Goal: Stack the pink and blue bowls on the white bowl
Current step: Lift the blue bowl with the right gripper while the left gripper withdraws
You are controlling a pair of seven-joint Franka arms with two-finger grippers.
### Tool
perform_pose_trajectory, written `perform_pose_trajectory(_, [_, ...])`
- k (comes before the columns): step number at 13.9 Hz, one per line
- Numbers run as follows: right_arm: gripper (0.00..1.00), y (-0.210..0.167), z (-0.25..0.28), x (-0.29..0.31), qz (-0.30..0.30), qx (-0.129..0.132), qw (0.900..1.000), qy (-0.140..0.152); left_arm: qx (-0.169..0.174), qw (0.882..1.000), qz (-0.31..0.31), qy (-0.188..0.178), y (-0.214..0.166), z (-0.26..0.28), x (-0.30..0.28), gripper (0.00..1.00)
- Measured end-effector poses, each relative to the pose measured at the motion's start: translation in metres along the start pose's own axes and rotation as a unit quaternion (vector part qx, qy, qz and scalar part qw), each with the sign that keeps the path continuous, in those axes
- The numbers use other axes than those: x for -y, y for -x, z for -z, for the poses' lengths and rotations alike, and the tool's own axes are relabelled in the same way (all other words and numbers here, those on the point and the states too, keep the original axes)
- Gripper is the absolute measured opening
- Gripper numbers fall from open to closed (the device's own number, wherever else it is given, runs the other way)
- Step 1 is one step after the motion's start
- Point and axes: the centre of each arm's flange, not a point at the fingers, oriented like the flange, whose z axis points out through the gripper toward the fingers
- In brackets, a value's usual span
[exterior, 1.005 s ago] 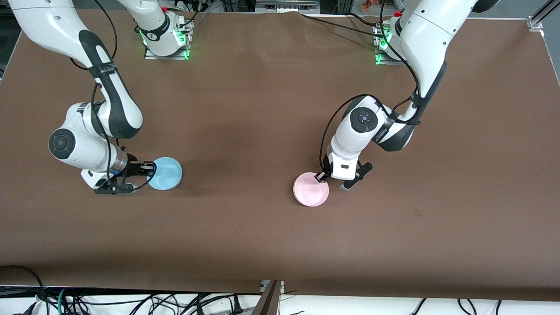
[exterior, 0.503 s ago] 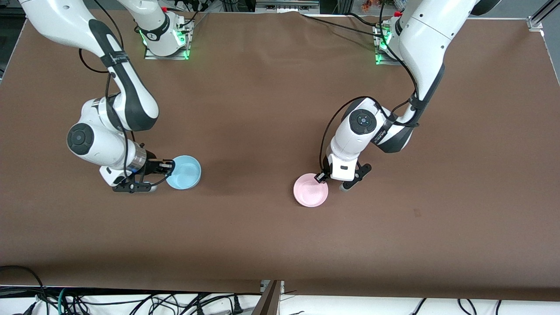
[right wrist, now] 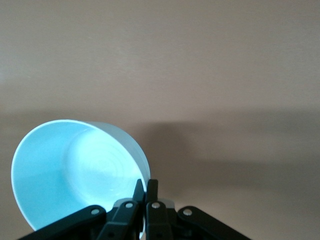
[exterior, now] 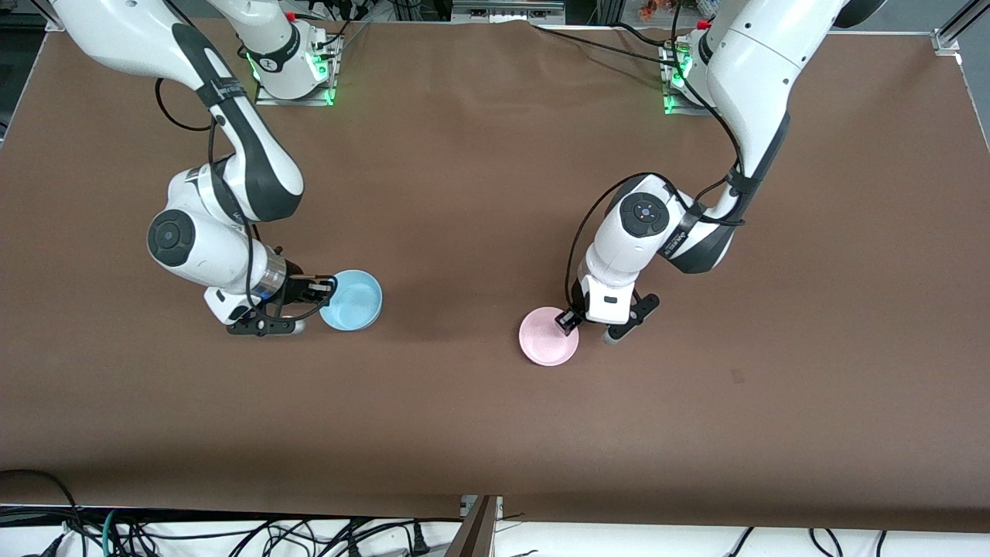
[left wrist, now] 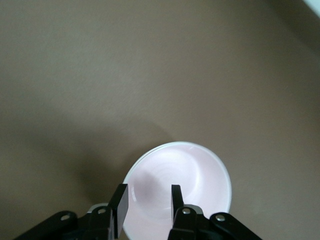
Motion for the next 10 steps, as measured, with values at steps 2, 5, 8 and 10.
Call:
perform_pose_trajectory(2, [0.02,0.002,0.002,0.019,-0.020,-0.004,1.000,-0.003,-0.012,1.000,0.007,0.008,-0.017,0.023,-0.010,0.41])
perform_pose_trajectory(5, [0.02,0.005,0.001,0.054,-0.053,-0.006,0.999,-0.008,-0.032,0.999,0.021,0.006,-0.052,0.067,-0.017,0.41])
perform_pose_trajectory(8, [0.02,0.009,-0.009,0.102,-0.093,-0.009,0.995,-0.020,-0.049,0.999,0.013,-0.008,-0.086,0.112,-0.014,0.41])
perform_pose_trajectory(10, [0.02,0.013,-0.016,0.136,-0.121,-0.018,0.992,-0.035,-0.052,0.998,0.003,-0.022,-0.112,0.141,-0.010,0.41])
